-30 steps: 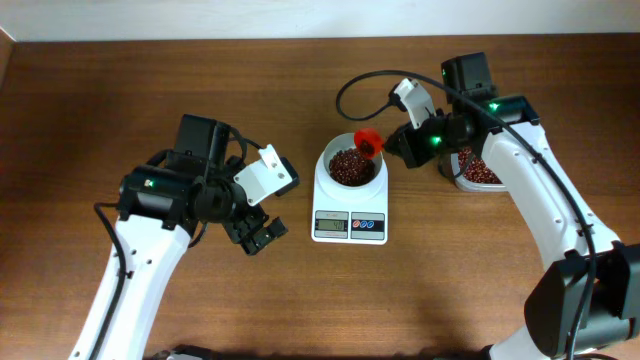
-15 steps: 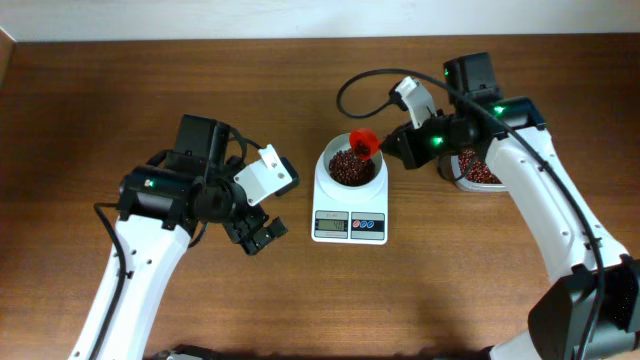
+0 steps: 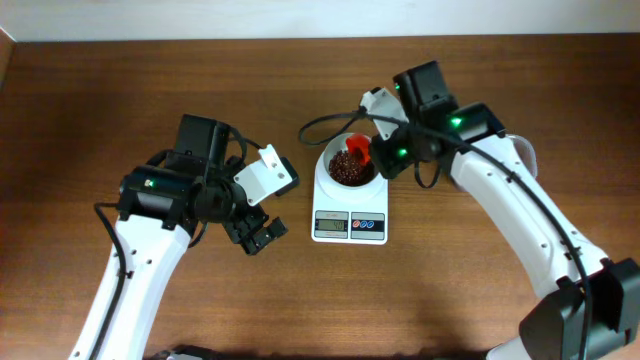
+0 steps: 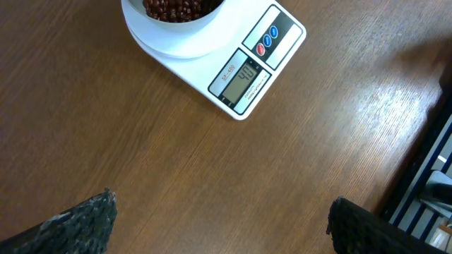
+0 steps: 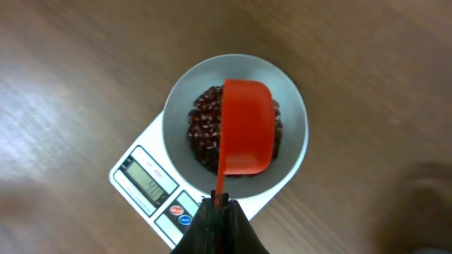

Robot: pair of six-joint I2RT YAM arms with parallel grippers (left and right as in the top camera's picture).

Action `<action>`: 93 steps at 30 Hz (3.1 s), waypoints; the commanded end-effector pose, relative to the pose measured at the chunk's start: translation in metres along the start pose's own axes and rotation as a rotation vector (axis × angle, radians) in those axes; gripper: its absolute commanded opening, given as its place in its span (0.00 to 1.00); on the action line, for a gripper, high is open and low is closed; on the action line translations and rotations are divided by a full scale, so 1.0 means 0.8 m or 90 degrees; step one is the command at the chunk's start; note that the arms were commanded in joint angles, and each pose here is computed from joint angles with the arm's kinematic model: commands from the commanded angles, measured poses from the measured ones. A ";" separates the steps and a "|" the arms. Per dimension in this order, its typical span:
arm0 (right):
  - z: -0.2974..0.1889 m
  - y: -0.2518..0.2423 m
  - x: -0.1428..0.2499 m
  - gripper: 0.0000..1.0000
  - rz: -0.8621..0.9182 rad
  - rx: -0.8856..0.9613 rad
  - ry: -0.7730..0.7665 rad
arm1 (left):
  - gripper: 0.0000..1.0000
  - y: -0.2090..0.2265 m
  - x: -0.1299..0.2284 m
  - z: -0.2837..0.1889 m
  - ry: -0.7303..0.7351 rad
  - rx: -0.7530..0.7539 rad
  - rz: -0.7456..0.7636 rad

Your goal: Scoop and weigh 50g on scale

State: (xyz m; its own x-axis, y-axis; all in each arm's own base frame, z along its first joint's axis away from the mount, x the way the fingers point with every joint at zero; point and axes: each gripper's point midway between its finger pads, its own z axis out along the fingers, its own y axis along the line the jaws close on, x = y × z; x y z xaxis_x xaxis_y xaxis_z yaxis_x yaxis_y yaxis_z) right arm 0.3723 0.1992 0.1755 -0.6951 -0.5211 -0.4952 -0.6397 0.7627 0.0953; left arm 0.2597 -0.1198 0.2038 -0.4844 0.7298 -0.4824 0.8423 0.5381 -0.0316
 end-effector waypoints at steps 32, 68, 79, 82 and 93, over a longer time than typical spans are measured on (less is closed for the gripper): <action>-0.059 -0.003 -0.039 0.04 -0.069 0.108 -0.028 | 0.99 -0.003 -0.002 -0.005 -0.013 0.000 0.007; -0.018 -0.211 0.190 0.04 0.345 0.076 0.179 | 0.99 -0.003 -0.002 -0.005 -0.013 0.000 0.007; -0.020 -0.213 0.190 0.04 0.418 0.011 0.126 | 0.99 -0.003 -0.002 -0.005 -0.013 0.000 0.007; -0.032 -0.225 0.194 0.04 0.464 -0.021 0.084 | 0.99 -0.003 -0.002 -0.005 -0.013 0.000 0.007; -0.075 -0.262 0.216 0.04 0.577 -0.079 -0.029 | 0.99 -0.003 -0.002 -0.005 -0.013 0.000 0.007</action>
State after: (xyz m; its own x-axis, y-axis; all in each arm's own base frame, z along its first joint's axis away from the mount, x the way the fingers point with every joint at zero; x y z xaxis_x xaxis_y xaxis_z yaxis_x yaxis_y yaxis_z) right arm 0.3668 -0.0776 0.1167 -0.9476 0.2325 -0.2189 0.1110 0.8825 0.4571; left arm 0.2597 -0.1198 0.2038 -0.4844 0.7298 -0.4824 0.8423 0.5381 -0.0316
